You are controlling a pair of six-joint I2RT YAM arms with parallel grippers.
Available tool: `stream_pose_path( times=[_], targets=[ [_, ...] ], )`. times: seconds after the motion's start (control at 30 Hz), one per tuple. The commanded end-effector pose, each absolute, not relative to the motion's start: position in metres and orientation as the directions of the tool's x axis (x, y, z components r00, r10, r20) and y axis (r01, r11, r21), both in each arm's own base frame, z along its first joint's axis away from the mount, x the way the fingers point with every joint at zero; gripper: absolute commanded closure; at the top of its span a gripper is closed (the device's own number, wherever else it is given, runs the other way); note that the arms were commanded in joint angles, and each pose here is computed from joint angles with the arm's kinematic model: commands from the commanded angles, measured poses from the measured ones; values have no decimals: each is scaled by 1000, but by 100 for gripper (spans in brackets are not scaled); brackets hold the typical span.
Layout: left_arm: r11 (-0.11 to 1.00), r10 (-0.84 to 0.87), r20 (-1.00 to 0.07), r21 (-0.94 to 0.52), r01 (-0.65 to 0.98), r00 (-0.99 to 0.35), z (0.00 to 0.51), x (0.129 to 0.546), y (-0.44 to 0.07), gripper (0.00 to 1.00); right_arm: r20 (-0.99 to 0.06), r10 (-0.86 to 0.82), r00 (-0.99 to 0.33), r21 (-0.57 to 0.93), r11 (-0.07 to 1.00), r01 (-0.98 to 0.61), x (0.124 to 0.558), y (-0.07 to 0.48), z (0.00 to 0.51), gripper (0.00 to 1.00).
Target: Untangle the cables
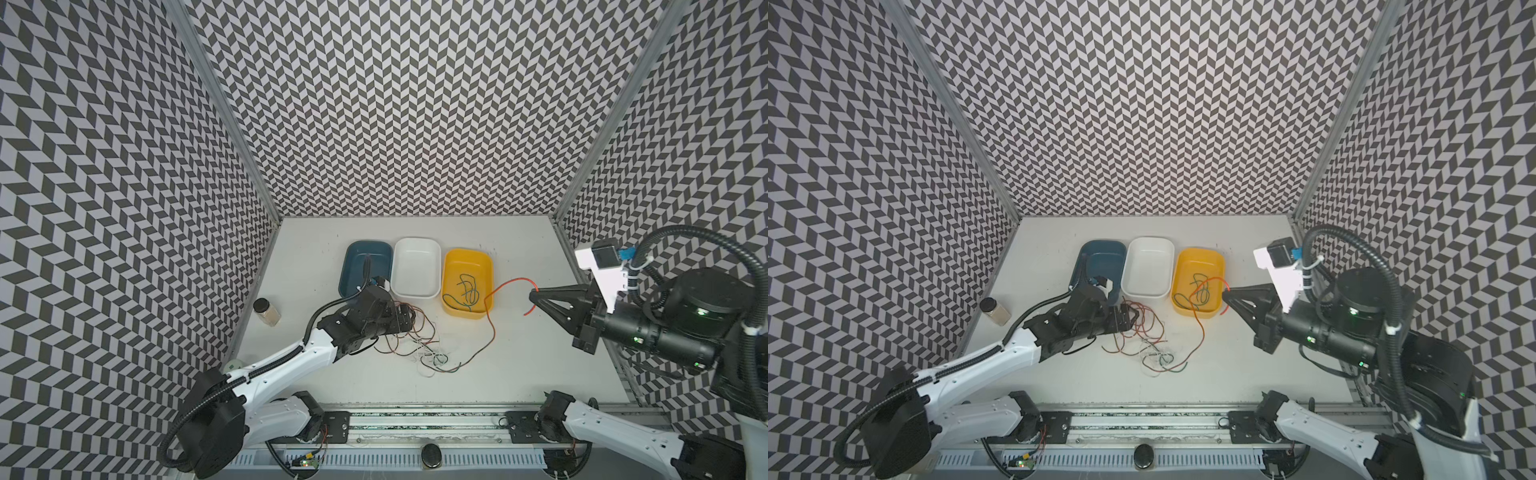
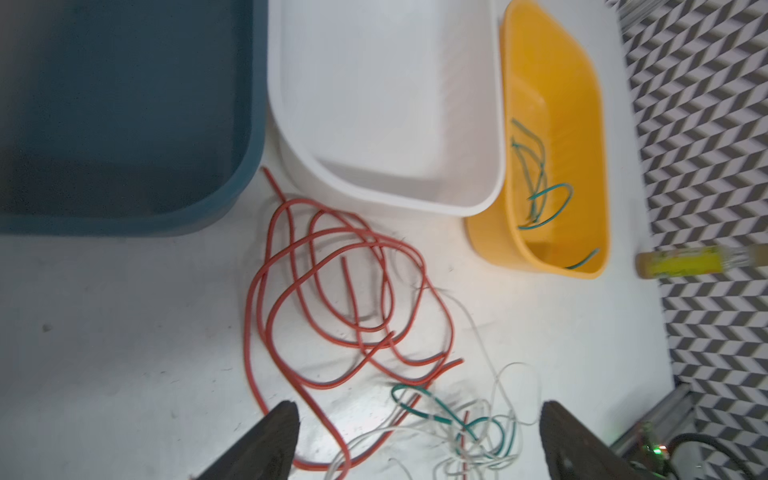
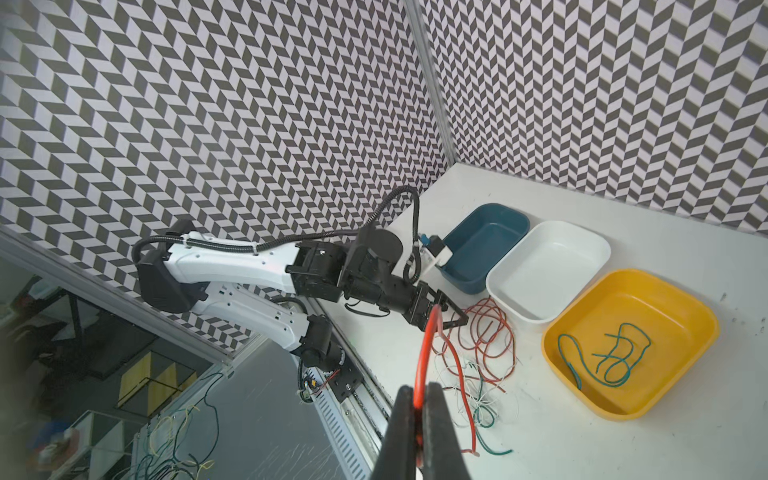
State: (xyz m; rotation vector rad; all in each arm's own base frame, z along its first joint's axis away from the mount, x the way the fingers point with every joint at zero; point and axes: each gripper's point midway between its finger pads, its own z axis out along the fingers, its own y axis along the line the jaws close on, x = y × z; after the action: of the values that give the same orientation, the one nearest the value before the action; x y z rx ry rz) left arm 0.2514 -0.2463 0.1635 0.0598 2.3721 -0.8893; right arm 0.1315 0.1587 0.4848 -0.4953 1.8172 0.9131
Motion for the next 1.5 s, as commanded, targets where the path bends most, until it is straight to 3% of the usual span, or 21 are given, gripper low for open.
stream_pose_path(
  times=[0.0, 0.2, 0.37, 0.53, 0.77, 1.27, 1.47],
  targets=[
    [738, -114, -611, -580, 345, -783, 189, 245, -249, 5, -919, 125, -374, 374, 576, -727, 130, 166, 498, 100],
    [521, -43, -702, -622, 584, -710, 230, 211, -276, 3, -905, 94, -416, 401, 520, -754, 132, 186, 484, 100],
    [417, 106, -740, -573, 705, -664, 233, 175, -304, 2, -892, 75, -446, 426, 468, -774, 134, 201, 479, 100],
    [282, 209, -759, -556, 781, -616, 232, 137, -328, 2, -885, 63, -461, 439, 438, -784, 135, 210, 477, 100],
    [167, 213, -789, -552, 817, -576, 234, 111, -334, 0, -881, 59, -469, 449, 418, -790, 136, 216, 476, 100],
    [184, 285, -780, -527, 830, -558, 212, 110, -354, 1, -873, 117, -473, 483, 335, -809, 126, 219, 495, 100],
    [185, 307, -771, -527, 830, -558, 204, 109, -360, 13, -869, 137, -476, 493, 327, -806, 124, 217, 498, 100]
  ],
)
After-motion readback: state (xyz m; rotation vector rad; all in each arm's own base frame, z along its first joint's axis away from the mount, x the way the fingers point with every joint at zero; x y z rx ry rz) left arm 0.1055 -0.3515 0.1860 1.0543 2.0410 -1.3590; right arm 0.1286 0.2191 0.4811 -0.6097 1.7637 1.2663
